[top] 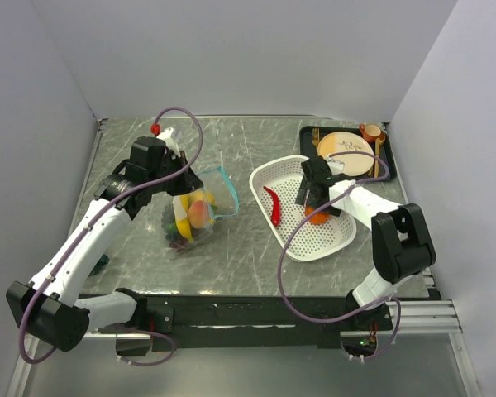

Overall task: Place the food in the zip-top bag and seal the zipper
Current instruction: Pick up the fake fruit from the bin, then place the fake fruit in the zipper food storage bag.

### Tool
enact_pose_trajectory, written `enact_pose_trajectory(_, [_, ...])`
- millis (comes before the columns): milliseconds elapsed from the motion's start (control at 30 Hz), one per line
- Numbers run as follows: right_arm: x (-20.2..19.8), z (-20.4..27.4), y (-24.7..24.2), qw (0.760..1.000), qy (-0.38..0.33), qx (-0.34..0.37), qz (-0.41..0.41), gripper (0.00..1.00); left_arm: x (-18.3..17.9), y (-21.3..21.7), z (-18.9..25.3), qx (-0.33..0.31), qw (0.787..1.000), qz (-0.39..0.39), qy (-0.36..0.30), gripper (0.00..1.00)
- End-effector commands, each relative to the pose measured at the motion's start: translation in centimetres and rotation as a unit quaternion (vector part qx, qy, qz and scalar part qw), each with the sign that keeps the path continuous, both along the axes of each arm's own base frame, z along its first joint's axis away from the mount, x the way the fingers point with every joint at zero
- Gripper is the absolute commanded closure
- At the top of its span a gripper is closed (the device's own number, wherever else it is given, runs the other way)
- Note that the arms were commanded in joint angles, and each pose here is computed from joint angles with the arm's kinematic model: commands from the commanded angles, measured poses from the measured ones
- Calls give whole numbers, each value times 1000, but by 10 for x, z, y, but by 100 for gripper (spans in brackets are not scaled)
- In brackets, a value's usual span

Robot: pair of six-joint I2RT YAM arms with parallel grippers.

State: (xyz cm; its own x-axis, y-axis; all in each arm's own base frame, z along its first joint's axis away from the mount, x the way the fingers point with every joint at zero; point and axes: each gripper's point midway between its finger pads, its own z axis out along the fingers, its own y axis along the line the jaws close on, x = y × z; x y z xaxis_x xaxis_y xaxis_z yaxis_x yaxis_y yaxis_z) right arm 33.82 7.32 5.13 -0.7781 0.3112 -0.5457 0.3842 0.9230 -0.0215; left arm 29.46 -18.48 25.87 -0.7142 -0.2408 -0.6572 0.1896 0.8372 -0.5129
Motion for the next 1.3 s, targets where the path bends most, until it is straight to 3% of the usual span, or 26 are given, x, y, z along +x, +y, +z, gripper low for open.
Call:
enact_pose_trajectory(0, [11,-4,6,1000,-11,22,9,0,3,-1,13,-10,1000,-1,-29,99])
enact_pose_trajectory(133, [12,-5,8,999,-17,31,13,8,3,0,12,-8,1000,1,-28,99])
enact_pose_trajectory(267, [13,2,15,998,-29,54,22,36,4,0,12,-7,1000,0,-29,99])
enact_pose_trajectory(433, [17,31,28,992,-73,92,49,49,4,0,10,-6,1000,1,-27,99])
enact_pose_trajectory(633, [21,97,53,971,-157,154,98,50,3,0,10,-6,1000,-1,-27,99])
enact_pose_trajectory(800, [21,161,106,929,-206,244,188,50,3,-1,12,-9,1000,-2,-30,99])
enact_pose_trajectory(1100, [-5,221,245,839,-215,361,345,51,1,-2,18,-14,999,-6,-35,99])
enact_pose_trajectory(1267, [-11,215,294,819,-187,385,382,50,-1,1,21,-13,999,-4,-42,99])
